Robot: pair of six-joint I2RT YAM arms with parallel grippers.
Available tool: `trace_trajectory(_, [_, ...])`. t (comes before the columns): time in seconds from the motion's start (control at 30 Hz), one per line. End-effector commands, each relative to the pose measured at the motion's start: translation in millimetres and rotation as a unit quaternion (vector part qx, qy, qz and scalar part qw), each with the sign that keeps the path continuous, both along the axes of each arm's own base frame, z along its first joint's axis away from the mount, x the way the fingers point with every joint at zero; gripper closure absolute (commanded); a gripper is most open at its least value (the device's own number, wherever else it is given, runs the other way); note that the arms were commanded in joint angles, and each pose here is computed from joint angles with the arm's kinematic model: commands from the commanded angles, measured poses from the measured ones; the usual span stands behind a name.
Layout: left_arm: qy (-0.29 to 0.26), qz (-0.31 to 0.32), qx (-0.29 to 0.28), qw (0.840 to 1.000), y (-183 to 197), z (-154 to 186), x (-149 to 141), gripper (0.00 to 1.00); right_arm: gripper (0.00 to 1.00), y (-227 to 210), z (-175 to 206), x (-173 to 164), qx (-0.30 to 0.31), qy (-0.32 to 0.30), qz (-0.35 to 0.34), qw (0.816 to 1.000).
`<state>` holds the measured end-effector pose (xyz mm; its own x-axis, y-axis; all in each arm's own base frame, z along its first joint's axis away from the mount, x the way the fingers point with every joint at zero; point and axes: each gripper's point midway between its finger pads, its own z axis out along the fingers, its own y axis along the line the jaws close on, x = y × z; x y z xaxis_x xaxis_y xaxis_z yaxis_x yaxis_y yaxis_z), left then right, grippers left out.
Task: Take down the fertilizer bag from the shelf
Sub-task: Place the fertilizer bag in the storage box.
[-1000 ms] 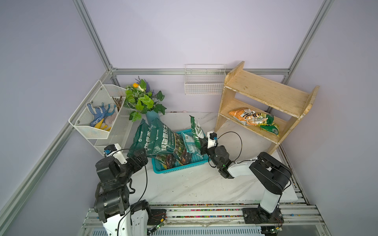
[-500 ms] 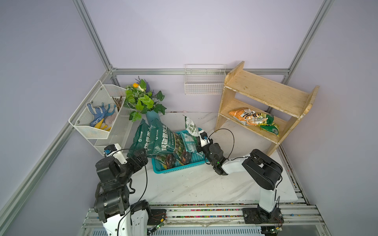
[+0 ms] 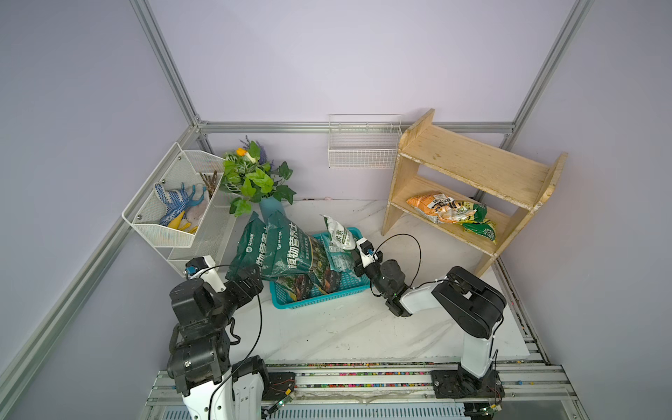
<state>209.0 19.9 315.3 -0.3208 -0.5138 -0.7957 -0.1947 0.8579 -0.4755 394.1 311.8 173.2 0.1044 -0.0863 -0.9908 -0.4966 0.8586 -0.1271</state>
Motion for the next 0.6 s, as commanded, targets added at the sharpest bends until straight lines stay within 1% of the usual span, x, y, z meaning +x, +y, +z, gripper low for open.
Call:
trace_trajectory(0.0, [-0.005,-0.003,0.0,1.0,-1.0,0.5,-0.6,0.0,0.41,-18.9,-19.3,13.4,-0.018,0.033,-0.039,0.999])
trace_trajectory(0.1, [-0.005,-0.002,0.0,1.0,-0.8,0.4,-0.4,0.0,0.39,-12.3,-19.4,15.4,-0.025,0.047,-0.028,0.998])
trace_trajectory(0.2, [-0.005,-0.003,0.0,1.0,-1.1,0.4,-0.3,0.0,0.36,-11.3,-12.0,12.7,-0.012,0.052,-0.019,0.998])
trace_trajectory(0.27, [-0.005,-0.003,0.0,1.0,-1.0,0.4,-0.3,0.01,0.28,-11.6,-3.7,7.8,0.003,0.051,-0.009,0.999])
trace_trajectory(0.3, [-0.005,-0.003,0.0,1.0,-1.0,0.3,-0.3,0.01,0.27,-11.2,1.8,4.5,0.012,0.05,-0.002,0.999])
trace_trajectory(0.47, [-0.004,-0.003,-0.001,1.0,-1.1,-0.1,-0.1,0.0,0.21,-8.0,29.7,-13.5,0.046,0.047,0.041,0.997])
trace_trajectory(0.57, [-0.004,-0.004,-0.001,1.0,-1.1,0.2,-0.2,0.0,0.2,-8.7,46.3,-23.8,0.061,0.043,0.061,0.995])
